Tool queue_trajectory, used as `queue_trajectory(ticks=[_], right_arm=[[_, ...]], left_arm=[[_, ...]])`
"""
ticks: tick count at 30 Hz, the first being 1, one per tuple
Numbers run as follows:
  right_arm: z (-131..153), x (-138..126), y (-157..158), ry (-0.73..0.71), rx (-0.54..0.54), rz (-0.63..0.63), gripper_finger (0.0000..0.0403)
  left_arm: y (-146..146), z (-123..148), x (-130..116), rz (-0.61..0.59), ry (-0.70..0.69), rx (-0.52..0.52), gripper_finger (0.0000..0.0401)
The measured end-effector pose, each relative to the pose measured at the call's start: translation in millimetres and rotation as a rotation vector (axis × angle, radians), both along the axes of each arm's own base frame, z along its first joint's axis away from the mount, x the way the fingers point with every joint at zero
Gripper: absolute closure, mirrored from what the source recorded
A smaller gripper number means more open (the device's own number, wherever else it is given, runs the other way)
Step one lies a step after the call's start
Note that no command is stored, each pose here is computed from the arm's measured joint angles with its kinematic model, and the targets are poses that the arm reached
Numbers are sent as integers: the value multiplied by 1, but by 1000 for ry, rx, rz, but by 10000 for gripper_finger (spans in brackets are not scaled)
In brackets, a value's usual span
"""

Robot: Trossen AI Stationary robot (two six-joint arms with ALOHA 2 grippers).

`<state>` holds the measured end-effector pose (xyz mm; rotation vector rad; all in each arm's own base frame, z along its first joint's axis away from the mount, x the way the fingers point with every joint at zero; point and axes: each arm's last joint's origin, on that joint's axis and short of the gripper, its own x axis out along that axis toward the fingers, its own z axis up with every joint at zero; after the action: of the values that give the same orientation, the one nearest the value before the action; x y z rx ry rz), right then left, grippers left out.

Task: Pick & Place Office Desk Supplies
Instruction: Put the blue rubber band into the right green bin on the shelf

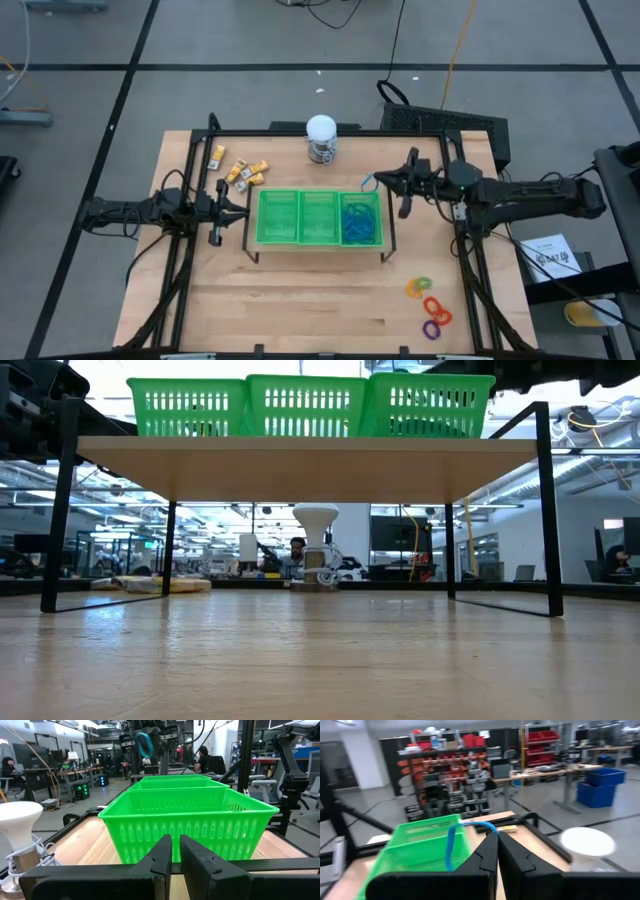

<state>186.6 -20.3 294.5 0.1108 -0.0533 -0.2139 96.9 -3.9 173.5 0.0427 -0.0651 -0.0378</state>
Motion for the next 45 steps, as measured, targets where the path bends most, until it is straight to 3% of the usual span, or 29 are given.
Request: queue_trajectory(ticks=[23, 45], right_arm=[[-15, 27, 50, 113, -4, 244, 403], [-22, 23, 55, 200, -57, 269, 397]], left_arm=[[0, 0, 0, 0, 0, 0, 357], [0, 0, 0, 0, 0, 0, 357]])
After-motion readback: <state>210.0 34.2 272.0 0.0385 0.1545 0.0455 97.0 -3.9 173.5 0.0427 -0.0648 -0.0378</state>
